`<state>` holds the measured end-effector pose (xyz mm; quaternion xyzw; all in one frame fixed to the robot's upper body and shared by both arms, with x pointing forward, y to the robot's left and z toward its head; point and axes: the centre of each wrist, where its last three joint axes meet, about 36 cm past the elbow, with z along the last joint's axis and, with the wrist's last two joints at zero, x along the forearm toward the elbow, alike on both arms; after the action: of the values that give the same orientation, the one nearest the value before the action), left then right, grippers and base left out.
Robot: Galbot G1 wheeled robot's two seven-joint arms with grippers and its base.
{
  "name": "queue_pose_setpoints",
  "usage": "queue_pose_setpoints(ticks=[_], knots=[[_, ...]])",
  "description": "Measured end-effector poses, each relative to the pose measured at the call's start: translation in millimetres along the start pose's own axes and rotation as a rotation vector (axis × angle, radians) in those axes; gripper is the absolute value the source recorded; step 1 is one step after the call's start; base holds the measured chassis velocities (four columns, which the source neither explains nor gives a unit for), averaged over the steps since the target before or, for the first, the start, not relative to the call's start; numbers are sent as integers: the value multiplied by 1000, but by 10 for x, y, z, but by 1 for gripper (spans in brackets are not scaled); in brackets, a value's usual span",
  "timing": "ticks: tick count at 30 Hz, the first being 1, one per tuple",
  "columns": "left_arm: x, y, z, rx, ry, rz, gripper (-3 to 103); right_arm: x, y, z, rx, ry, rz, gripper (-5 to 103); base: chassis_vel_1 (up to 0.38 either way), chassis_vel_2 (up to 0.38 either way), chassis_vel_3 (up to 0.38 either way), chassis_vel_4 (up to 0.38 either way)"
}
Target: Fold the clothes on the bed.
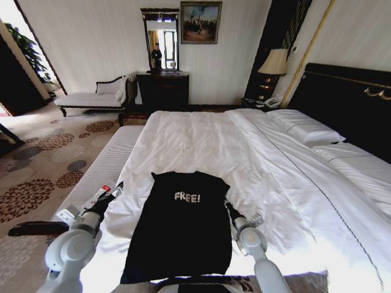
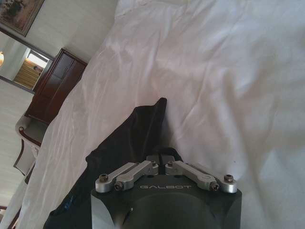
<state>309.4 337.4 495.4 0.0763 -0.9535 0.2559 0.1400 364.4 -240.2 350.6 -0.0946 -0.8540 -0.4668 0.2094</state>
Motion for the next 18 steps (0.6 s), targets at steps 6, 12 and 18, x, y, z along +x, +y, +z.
queue_pose_setpoints(ticks=[6,12,18], knots=[[3,-26,10,-4,2,4,100,11,-31,-23,18,-30,0,0,0,0,0,0],[10,-36,30,-13,7,2,100,101,-93,46,116,-101,-69,0,0,0,0,0],[16,-37,42,-18,10,0,100,98,-165,164,244,-161,-126,0,0,0,0,0]])
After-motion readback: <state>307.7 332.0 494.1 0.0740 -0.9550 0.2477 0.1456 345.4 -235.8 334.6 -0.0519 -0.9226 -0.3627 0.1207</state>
